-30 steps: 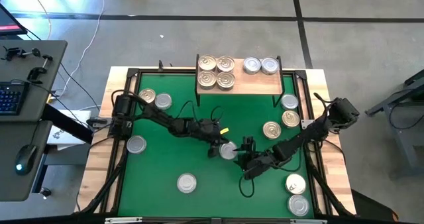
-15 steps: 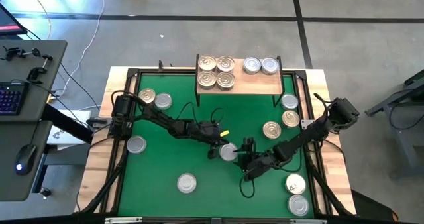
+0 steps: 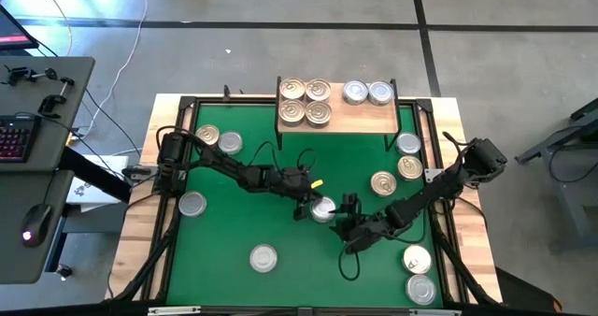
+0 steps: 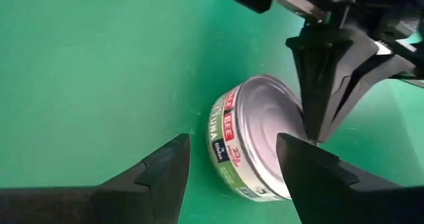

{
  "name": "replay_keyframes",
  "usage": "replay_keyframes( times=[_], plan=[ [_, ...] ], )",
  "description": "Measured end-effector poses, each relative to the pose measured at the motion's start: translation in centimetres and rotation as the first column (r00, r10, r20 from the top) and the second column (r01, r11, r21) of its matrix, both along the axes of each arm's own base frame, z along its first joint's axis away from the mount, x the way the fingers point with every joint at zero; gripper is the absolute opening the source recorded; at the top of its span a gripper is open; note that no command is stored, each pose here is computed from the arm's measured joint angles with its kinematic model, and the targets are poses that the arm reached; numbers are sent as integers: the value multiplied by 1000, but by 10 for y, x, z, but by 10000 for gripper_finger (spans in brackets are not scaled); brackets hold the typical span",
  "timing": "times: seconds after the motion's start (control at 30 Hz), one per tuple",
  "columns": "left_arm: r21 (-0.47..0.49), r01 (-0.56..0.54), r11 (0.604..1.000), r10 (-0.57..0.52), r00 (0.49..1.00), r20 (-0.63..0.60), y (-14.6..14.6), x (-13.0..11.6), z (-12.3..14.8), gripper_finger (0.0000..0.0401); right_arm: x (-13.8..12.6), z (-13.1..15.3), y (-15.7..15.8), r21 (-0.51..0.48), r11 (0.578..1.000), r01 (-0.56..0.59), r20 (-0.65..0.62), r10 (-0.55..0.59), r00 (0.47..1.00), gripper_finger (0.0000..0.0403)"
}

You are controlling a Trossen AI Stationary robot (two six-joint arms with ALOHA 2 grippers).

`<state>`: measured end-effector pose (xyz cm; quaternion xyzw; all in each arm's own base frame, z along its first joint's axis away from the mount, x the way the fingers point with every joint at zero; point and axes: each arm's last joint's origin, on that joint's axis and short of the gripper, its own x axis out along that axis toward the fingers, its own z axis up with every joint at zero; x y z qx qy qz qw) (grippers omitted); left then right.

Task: Stack canned seafood by type on shelf
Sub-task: Put the green tuna can on the shelf

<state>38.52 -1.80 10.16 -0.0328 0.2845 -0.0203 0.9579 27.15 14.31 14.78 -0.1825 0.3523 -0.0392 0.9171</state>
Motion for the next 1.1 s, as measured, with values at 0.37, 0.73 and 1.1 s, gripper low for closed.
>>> replay_keyframes(
  times=[0.37, 0.73, 1.1],
  plan=[
    [7, 7, 1000, -7, 1000, 1, 0, 0, 0, 0, 0, 0, -1, -92, 994, -67, -24, 65, 998, 269],
    [7, 8, 1000, -8, 1000, 0, 0, 0, 0, 0, 6, -27, -1, -340, 921, -188, -147, 145, 978, 293],
    [4, 5, 1000, -5, 1000, -7, 0, -1, -1, 0, 18, -36, -2, -427, 904, -30, -8, 29, 1000, 251]
  ],
)
